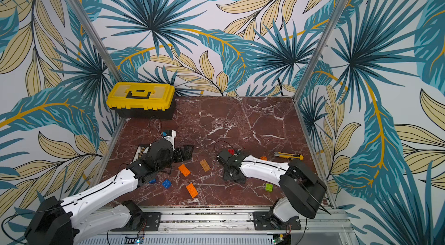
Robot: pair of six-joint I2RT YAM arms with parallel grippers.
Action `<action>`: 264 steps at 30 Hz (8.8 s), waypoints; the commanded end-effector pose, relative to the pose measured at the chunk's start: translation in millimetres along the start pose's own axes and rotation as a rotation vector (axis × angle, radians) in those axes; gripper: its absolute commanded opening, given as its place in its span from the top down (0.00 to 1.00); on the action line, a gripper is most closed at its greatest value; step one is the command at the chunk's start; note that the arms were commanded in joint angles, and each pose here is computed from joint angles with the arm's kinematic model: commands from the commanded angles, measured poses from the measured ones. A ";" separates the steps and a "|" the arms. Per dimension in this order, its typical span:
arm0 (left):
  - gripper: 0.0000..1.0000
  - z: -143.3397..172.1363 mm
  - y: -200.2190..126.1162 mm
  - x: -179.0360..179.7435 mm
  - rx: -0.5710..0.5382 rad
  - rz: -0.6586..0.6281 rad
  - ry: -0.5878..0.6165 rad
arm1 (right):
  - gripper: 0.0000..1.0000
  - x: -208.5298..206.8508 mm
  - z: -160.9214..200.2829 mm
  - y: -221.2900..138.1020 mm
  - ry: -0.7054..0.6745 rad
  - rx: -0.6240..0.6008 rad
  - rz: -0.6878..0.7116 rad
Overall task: Assemble the number 5 with lego
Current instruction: Move the lego brick at the center of the board, then pick up the lego brick from the center of the board, then assemble the lego brick with the lego brick.
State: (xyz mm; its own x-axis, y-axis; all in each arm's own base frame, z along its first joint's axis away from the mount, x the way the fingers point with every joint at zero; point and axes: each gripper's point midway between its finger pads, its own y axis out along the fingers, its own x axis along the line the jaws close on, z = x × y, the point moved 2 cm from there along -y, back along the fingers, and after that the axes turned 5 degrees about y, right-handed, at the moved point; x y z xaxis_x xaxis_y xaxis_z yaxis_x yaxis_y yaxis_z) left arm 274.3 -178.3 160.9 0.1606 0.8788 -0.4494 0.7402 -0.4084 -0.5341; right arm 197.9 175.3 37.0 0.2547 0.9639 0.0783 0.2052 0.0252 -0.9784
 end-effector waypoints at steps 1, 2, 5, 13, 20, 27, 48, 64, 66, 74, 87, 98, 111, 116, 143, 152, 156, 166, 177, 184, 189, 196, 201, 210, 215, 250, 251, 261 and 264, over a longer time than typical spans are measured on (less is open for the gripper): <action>0.00 -9.8 -2.0 4.0 -0.060 -0.009 -0.025 | 0.42 -0.5 -3.7 -0.5 -0.106 0.032 -0.014; 0.00 -9.0 -2.1 2.3 -0.050 0.002 -0.029 | 0.42 0.9 -5.7 -0.8 -0.131 0.038 -0.013; 0.00 -5.2 -4.0 -6.5 -0.009 0.052 -0.029 | 0.42 1.8 -10.3 -0.2 -0.178 0.049 -0.003; 0.00 5.0 -1.6 -19.1 0.021 0.164 -0.091 | 0.40 0.2 -13.4 9.5 -0.249 0.100 0.045; 0.00 7.5 7.0 -31.6 0.089 0.201 -0.092 | 0.37 -4.0 -10.1 17.3 -0.153 0.113 0.035; 0.00 7.7 15.0 -43.6 0.126 0.242 -0.087 | 0.37 2.0 -18.4 22.4 -0.146 0.088 0.039; 0.00 5.9 11.2 -71.9 0.149 0.280 0.011 | 0.05 7.4 -38.3 -21.7 -0.168 0.014 -0.019; 0.00 30.1 23.8 -133.8 0.250 0.382 0.099 | 0.01 -88.3 -58.8 -49.9 0.286 -0.169 0.008; 0.00 38.8 27.1 -150.3 0.276 0.412 0.132 | 0.01 -105.5 -54.1 -45.4 0.377 -0.173 0.041; 0.00 64.0 34.7 -205.2 0.348 0.490 0.277 | 0.05 -164.2 -34.4 -48.8 0.598 -0.287 0.190; 0.00 66.1 41.8 -210.1 0.322 0.479 0.323 | 0.06 -158.4 -13.3 -16.5 0.630 -0.179 0.119; 0.00 49.0 36.2 -206.1 0.241 0.448 0.318 | 0.07 -143.3 -12.6 -6.7 0.678 -0.112 0.073; 0.00 32.2 31.8 -182.2 0.190 0.389 0.257 | 0.08 -111.5 -16.1 -1.7 0.629 -0.043 -0.040; 0.00 25.8 24.8 -174.2 0.137 0.375 0.235 | 0.08 -107.8 -17.5 -15.0 0.594 -0.050 -0.062; 0.00 16.1 35.0 -147.9 0.103 0.335 0.201 | 0.32 -115.3 -12.9 -7.6 0.501 -0.013 0.080; 0.00 14.8 32.9 -146.6 0.103 0.326 0.197 | 0.59 -96.8 -22.0 -5.9 0.381 0.037 0.053; 0.00 15.2 32.4 -144.6 0.104 0.319 0.192 | 0.60 -84.9 -25.3 -4.6 0.345 0.055 0.013; 0.00 19.7 33.3 -140.0 0.118 0.306 0.169 | 0.50 -72.6 -30.4 -3.3 0.188 0.088 0.054; 0.00 22.2 34.2 -142.9 0.128 0.324 0.168 | 0.43 -71.7 -25.6 -13.2 0.149 0.093 0.056; 0.00 28.0 37.2 -143.1 0.154 0.332 0.156 | 0.51 -66.8 -23.2 -10.0 0.155 0.099 0.052; 0.00 29.0 37.5 -142.5 0.157 0.331 0.157 | 0.53 -69.8 -23.1 -10.1 0.146 0.094 0.073; 0.00 29.5 38.4 -143.5 0.159 0.335 0.155 | 0.56 -70.7 -21.1 -4.6 0.152 0.100 0.076; 0.00 29.7 39.6 -143.9 0.161 0.335 0.154 | 0.59 -70.6 -20.4 -2.9 0.154 0.099 0.071; 0.00 28.9 39.3 -144.6 0.158 0.336 0.154 | 0.62 -69.9 -23.5 -12.5 0.146 0.080 0.059; 0.00 29.4 39.6 -143.9 0.157 0.335 0.153 | 0.63 -65.9 -27.9 -23.4 0.143 0.065 0.039; 0.00 35.2 17.0 -51.7 0.050 0.087 -0.068 | 0.64 24.9 -28.6 -40.8 -0.110 0.084 -0.049; 0.00 35.1 16.8 -51.4 0.049 0.087 -0.070 | 0.64 24.7 -28.5 -40.2 -0.112 0.084 -0.046; 0.00 33.2 17.9 -55.8 0.051 0.102 -0.073 | 0.64 33.5 -31.9 -30.3 -0.134 0.089 -0.043; 0.00 33.1 17.9 -55.8 0.051 0.102 -0.074 | 0.64 35.5 -32.1 -27.9 -0.135 0.095 -0.046</action>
State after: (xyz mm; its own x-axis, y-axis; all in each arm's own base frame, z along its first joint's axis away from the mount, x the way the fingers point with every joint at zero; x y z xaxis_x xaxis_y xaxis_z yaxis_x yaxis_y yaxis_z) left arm 255.5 -244.4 152.2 0.1876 0.8144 -0.5491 0.6792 -0.5114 -0.5264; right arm 229.3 197.5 74.8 0.1367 0.9843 0.1120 0.1201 0.0958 -0.9881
